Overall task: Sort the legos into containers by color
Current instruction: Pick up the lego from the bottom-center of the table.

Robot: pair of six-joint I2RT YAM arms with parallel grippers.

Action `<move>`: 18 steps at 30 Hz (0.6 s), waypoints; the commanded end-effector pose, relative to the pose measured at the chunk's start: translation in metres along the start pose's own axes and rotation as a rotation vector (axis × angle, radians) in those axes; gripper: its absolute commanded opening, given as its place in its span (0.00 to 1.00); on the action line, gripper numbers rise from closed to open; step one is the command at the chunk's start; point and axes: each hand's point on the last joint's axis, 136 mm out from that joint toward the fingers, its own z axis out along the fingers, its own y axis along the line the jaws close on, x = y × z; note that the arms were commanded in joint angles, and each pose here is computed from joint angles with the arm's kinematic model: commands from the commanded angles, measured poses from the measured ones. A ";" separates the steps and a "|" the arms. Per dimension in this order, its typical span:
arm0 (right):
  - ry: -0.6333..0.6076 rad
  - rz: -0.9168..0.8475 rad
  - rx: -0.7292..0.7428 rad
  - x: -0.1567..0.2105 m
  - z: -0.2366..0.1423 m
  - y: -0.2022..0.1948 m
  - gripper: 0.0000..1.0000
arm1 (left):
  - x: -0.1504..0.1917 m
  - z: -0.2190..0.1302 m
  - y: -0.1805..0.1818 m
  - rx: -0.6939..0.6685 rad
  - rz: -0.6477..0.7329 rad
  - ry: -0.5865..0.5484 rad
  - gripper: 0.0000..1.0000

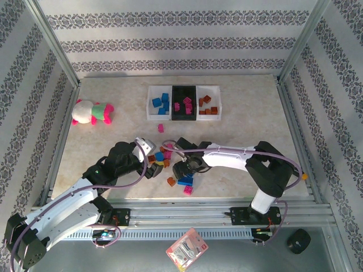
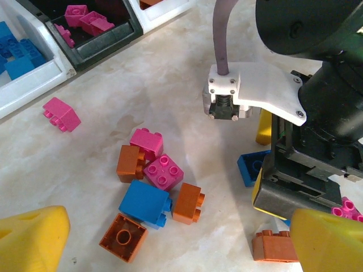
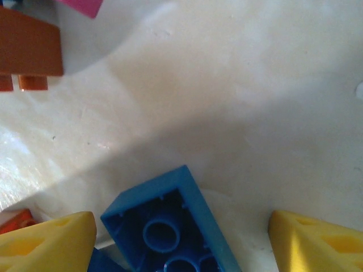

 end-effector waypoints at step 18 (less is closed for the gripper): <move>-0.144 0.086 0.042 -0.036 -0.041 -0.027 0.29 | -0.004 0.002 -0.009 0.044 -0.006 -0.028 0.99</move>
